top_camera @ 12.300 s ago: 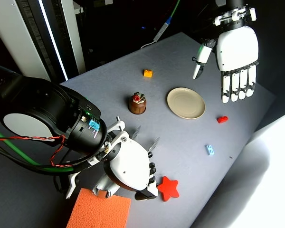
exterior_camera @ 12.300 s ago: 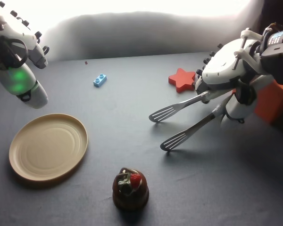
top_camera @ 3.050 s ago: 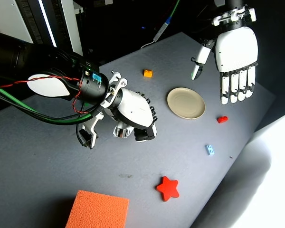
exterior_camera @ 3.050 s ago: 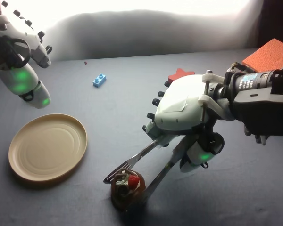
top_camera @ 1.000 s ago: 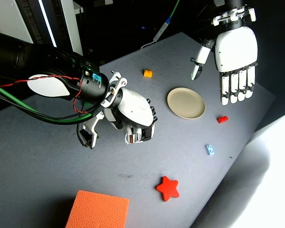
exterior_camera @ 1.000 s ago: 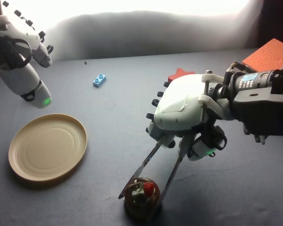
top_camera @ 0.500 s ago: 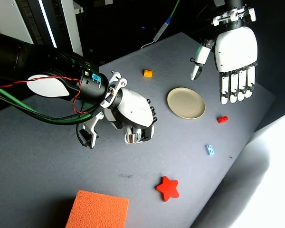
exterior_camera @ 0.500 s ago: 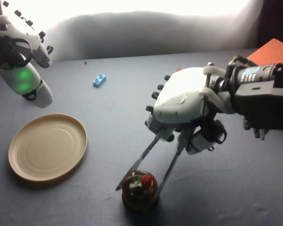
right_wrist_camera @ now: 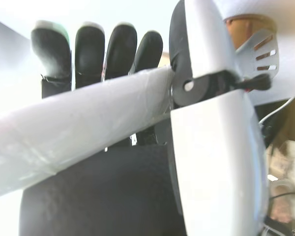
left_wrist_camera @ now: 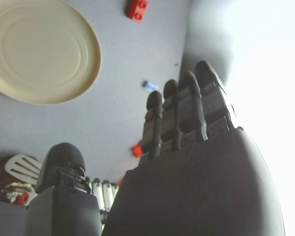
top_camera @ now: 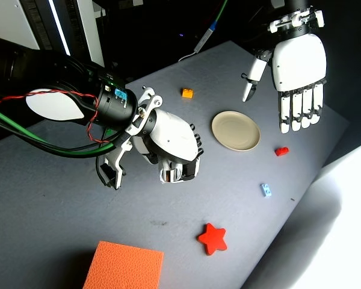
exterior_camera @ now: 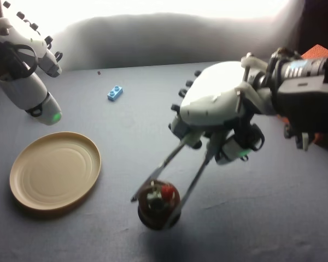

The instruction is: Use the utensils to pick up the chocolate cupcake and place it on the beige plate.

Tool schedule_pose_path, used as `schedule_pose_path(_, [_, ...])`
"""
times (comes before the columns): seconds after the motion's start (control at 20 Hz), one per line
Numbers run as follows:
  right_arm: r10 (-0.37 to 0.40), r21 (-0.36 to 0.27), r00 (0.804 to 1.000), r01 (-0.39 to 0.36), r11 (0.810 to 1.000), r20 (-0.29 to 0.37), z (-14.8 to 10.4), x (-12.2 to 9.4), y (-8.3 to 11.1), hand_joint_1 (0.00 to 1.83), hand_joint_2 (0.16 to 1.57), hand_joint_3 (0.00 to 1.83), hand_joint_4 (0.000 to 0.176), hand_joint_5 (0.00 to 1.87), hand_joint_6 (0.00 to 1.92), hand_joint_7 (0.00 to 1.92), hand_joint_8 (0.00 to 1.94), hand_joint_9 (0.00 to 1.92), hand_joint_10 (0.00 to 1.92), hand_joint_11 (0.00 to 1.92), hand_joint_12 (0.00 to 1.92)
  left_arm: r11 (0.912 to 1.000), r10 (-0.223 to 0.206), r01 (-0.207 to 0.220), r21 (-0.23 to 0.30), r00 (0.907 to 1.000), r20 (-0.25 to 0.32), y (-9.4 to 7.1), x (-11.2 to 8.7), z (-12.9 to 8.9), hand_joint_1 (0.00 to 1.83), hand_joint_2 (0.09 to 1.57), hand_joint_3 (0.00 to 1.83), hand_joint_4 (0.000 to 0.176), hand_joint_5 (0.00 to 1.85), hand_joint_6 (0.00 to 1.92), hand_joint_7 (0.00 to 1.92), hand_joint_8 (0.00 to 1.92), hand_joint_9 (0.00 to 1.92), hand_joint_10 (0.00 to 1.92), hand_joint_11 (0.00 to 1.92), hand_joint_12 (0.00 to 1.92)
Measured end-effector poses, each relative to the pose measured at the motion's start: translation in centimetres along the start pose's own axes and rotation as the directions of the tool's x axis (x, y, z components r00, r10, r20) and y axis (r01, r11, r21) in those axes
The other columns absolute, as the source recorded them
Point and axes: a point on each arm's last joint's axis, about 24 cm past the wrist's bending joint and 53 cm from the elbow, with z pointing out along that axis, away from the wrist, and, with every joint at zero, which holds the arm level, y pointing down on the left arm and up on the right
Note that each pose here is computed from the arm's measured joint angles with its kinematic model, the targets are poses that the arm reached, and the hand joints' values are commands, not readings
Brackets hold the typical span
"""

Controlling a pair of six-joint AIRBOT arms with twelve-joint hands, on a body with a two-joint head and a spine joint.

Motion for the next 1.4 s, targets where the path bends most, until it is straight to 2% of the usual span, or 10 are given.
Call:
schedule_pose_path(0.05, [0.002,-0.004,1.000,-0.002,1.000,0.011,0.1,-0.5,0.1,1.31,1.21,0.00,0.000,0.70,1.25,0.82,1.27,0.78,1.58,0.78,1.73,1.0000,0.000,0.000,0.000,1.0000,0.000,0.0,0.0,0.0,0.17,1.12,0.00,0.000,0.18,0.00,0.18,0.00,0.15,0.00,0.00,0.38])
schedule_pose_path(0.2, [0.013,-0.010,1.000,-0.013,1.000,0.007,1.0,-0.7,0.5,1.35,1.20,0.00,0.000,0.75,1.11,0.82,1.28,0.81,1.56,0.82,1.67,1.0000,0.002,-0.002,0.002,1.0000,0.000,-0.1,0.0,0.0,0.17,1.13,0.00,0.000,0.17,0.00,0.16,0.00,0.13,0.00,0.00,0.35])
schedule_pose_path(0.35, [0.018,-0.010,1.000,-0.018,1.000,0.009,2.4,-1.2,0.7,1.33,1.21,0.00,0.000,0.67,1.35,0.81,1.26,0.81,1.50,0.84,1.66,1.0000,0.003,-0.003,0.003,1.0000,0.000,-0.2,-0.1,0.0,0.16,1.13,0.00,0.000,0.18,0.00,0.17,0.00,0.13,0.00,0.00,0.32])
schedule_pose_path(0.45, [0.016,-0.011,1.000,-0.015,1.000,0.022,3.1,-2.5,1.0,1.33,1.22,0.00,0.000,0.65,1.37,0.79,1.29,0.80,1.51,0.84,1.64,1.0000,0.003,-0.003,0.003,1.0000,0.000,-0.2,-0.1,0.0,0.18,1.12,0.00,0.000,0.19,0.00,0.17,0.00,0.13,0.00,0.00,0.35])
schedule_pose_path(0.65, [-0.029,-0.029,0.996,0.031,0.999,0.083,4.4,-5.9,2.4,1.34,1.20,0.00,0.000,0.73,1.26,0.81,1.25,0.80,1.51,0.81,1.65,1.0000,0.003,-0.003,0.003,1.0000,0.000,-0.3,-0.1,0.1,0.18,1.12,0.00,0.000,0.22,0.01,0.21,0.01,0.17,0.01,0.00,0.38])
schedule_pose_path(0.85, [-0.026,-0.027,0.996,0.029,0.999,0.084,6.1,-6.4,2.7,1.33,1.21,0.00,0.000,0.72,1.23,0.80,1.26,0.79,1.57,0.80,1.69,1.0000,0.002,-0.002,0.002,1.0000,0.000,-0.2,-0.1,0.1,0.20,1.12,0.00,0.000,0.23,0.01,0.20,0.00,0.15,0.00,0.00,0.29])
schedule_pose_path(1.0, [-0.014,-0.005,0.995,0.014,1.000,0.098,7.1,-7.8,2.0,1.34,1.20,0.00,0.000,0.78,1.12,0.81,1.29,0.81,1.55,0.82,1.69,1.0000,0.006,-0.006,0.000,1.0000,-0.002,-0.3,-0.2,0.3,0.22,1.10,0.00,0.000,0.26,0.01,0.21,0.00,0.16,0.00,0.00,0.34])
schedule_pose_path(1.15, [-0.018,-0.002,0.993,0.019,1.000,0.113,7.7,-8.8,2.2,1.34,1.20,0.00,0.000,0.71,1.23,0.80,1.32,0.81,1.50,0.83,1.61,0.9999,0.007,-0.007,0.008,1.0000,-0.005,-0.8,-0.3,0.4,0.23,1.10,0.00,0.000,0.28,0.00,0.22,0.00,0.21,0.01,0.00,0.52])
schedule_pose_path(1.25, [-0.013,-0.011,0.994,0.014,1.000,0.113,8.5,-8.9,2.9,1.33,1.22,0.00,0.000,0.69,1.35,0.74,1.36,0.80,1.49,0.85,1.59,1.0000,0.007,-0.007,0.007,1.0000,-0.004,-0.8,-0.4,0.4,0.18,1.13,0.00,0.000,0.19,0.00,0.13,0.00,0.11,0.00,0.00,0.25])
schedule_pose_path(1.4, [0.009,-0.026,0.994,-0.007,1.000,0.107,9.9,-8.9,4.3,1.32,1.25,0.01,0.000,0.69,1.30,0.68,1.46,0.74,1.63,0.80,1.71,0.9999,0.012,-0.012,0.008,0.9999,-0.005,-1.1,-0.4,0.5,0.16,1.13,0.00,0.000,0.18,0.00,0.14,0.00,0.12,0.00,0.00,0.19])
